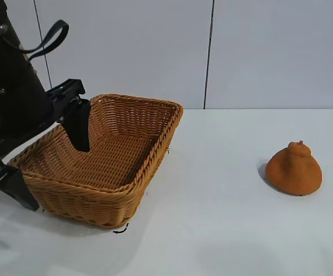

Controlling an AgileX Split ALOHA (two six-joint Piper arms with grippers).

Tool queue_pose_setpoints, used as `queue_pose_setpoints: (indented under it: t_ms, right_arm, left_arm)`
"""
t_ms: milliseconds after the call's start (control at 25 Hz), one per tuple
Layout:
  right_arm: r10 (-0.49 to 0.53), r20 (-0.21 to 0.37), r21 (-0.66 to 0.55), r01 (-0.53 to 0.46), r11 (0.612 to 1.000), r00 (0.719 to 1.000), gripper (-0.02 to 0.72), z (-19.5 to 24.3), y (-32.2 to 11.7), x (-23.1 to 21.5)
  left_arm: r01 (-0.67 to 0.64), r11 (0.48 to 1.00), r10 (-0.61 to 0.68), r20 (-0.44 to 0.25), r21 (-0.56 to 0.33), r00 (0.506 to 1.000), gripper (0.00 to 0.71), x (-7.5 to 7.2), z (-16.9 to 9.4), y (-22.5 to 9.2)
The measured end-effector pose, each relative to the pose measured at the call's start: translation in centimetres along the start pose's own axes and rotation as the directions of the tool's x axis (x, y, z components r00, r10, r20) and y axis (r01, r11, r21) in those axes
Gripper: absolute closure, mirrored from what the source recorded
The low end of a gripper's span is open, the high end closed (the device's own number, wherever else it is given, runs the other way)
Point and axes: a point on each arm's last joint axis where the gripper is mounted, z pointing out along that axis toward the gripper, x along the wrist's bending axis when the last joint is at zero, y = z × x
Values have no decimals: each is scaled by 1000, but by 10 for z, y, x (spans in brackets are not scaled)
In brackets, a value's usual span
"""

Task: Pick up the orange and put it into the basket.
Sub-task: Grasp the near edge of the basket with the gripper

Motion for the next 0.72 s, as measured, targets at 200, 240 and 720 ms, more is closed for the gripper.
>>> queue_pose_setpoints:
  t_ms: [200, 240, 720]
  right_arm:
    - [0, 0, 0, 0, 1000, 1000, 72, 0, 0, 0]
    - [0, 0, 0, 0, 1000, 1000, 72, 0, 0, 0]
    - [0, 0, 1, 0, 1000, 1000, 72, 0, 0, 0]
  left_arm:
    - [12, 1000, -12, -61, -7, 998, 14, 1, 31, 3]
    - [14, 1000, -14, -73, -8, 997, 14, 2, 37, 3]
    - [85, 996, -86, -94, -12, 992, 264, 3, 46, 4]
